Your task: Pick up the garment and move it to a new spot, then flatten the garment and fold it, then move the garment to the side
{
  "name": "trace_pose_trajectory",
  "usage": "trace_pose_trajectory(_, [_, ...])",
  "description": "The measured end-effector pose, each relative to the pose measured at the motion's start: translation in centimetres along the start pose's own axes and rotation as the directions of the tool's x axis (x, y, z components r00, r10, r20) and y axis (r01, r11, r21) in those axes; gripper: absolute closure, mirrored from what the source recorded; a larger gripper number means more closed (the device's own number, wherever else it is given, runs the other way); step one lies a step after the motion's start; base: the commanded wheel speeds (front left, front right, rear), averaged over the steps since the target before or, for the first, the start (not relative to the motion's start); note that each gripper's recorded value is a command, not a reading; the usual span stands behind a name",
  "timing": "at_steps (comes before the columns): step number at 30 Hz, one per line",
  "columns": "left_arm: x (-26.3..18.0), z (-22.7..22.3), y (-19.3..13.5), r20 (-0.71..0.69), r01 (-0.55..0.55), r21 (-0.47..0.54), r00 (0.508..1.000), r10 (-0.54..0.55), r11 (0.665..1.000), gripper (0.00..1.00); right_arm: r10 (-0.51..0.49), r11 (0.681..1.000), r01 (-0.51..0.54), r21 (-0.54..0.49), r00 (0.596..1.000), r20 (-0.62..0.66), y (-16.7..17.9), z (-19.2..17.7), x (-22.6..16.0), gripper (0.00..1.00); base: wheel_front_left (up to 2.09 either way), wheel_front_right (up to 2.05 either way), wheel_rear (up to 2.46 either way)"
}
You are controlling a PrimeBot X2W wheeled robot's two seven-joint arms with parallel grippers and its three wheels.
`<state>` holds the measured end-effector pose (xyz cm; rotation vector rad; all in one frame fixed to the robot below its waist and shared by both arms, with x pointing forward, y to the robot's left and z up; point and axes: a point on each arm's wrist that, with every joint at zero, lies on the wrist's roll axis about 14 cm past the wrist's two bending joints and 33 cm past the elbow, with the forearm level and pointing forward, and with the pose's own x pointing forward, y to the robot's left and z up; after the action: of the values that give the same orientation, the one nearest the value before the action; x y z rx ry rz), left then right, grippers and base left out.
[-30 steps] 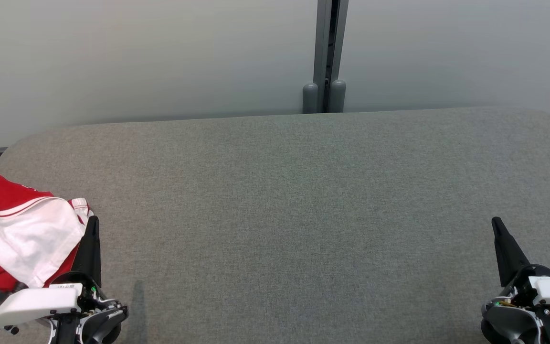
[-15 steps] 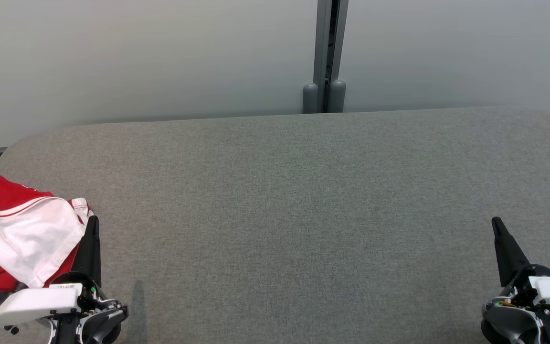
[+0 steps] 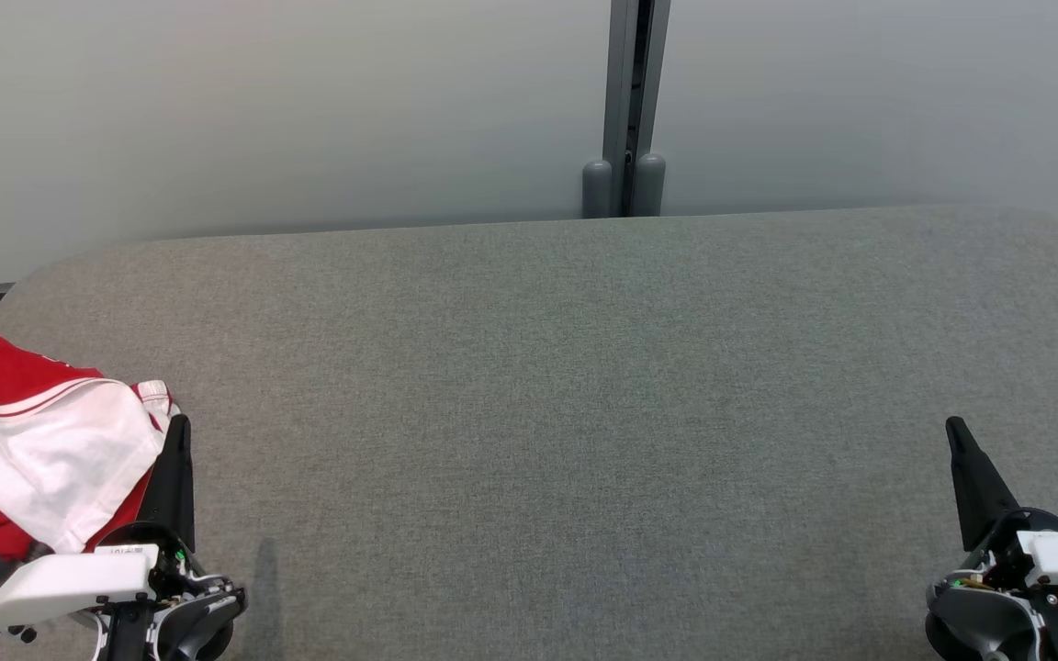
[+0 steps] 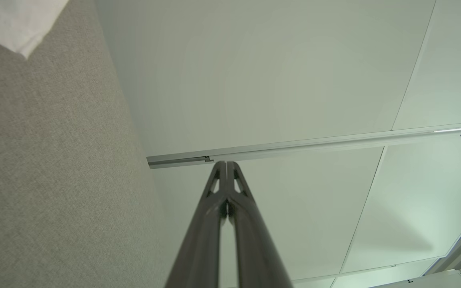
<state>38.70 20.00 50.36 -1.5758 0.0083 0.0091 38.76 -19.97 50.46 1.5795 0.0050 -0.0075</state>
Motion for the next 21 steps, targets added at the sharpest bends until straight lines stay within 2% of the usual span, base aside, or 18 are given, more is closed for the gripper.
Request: trace_pose_trajectory(21, [0.00, 0.00, 0.00, 0.000, 0.000, 0.000, 1.000, 0.000, 1.000, 1.00, 0.000, 1.000, 0.000, 0.000, 1.000, 0.000, 0.00, 0.00, 0.00, 1.00, 0.00, 0.00, 0.00])
